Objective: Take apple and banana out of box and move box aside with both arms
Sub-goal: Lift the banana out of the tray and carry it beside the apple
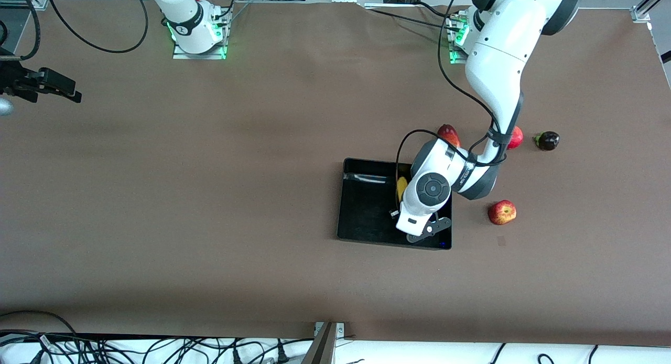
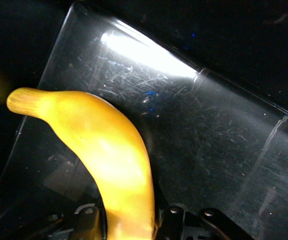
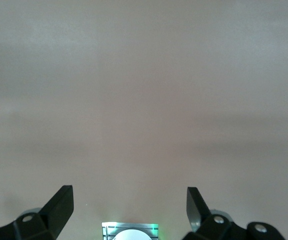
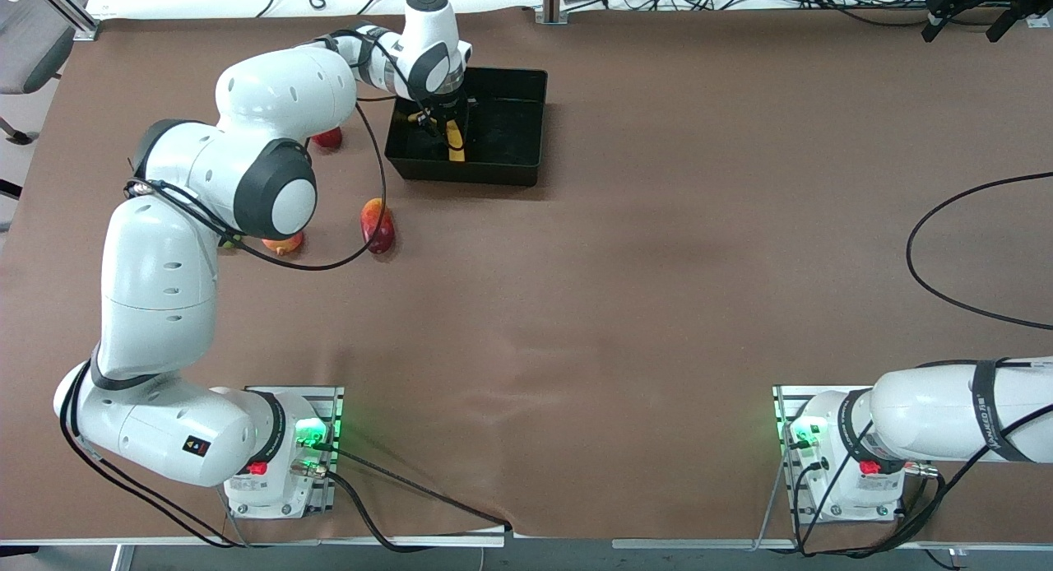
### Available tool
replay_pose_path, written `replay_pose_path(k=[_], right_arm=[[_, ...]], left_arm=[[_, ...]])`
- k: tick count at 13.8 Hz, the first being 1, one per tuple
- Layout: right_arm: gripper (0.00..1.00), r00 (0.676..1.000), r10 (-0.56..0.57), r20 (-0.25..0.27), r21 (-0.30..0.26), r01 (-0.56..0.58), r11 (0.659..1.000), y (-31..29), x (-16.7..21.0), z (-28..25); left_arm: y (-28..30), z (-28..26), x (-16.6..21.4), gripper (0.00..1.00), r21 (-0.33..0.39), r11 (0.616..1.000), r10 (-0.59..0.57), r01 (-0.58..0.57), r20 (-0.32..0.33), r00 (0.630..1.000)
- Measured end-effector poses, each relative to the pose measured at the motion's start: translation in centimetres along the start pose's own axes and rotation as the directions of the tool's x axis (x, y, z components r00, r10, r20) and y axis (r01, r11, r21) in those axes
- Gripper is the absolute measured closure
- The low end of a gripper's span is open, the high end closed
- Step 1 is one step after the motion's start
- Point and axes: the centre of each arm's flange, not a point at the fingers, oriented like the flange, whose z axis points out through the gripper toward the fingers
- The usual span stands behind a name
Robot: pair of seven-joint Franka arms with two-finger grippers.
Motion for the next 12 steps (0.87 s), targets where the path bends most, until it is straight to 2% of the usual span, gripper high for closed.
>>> replay_pose_path(k=[4, 6, 9, 12], right_arm=[[0.00, 1.000, -0.001, 0.000, 0.000, 0.001, 1.000, 0.0, 0.0, 0.0], [0.00, 1.000, -0.003, 0.000, 0.000, 0.003, 1.000, -0.2, 0.0, 0.0], [0.00, 1.000, -0.008, 0.000, -0.001, 0.008, 1.000, -0.4, 0.0, 0.0], [0.00, 1.000, -0.008, -0.001, -0.001, 0.008, 1.000, -0.4, 0.0, 0.0]], left_arm=[[0.0, -0.1, 0.0, 0.65, 0.001, 1.000, 0.000, 0.000, 0.000, 1.000], [-0.2, -0.4, 0.0, 0.65, 0.029, 1.000, -0.001, 0.001, 0.022, 1.000], [0.0, -4.1, 0.4, 0.65, 0.079, 0.997, -0.007, 0.002, 0.059, 0.998], [0.1, -9.0, 0.2, 0.65, 0.081, 0.997, -0.007, 0.002, 0.063, 0.998]])
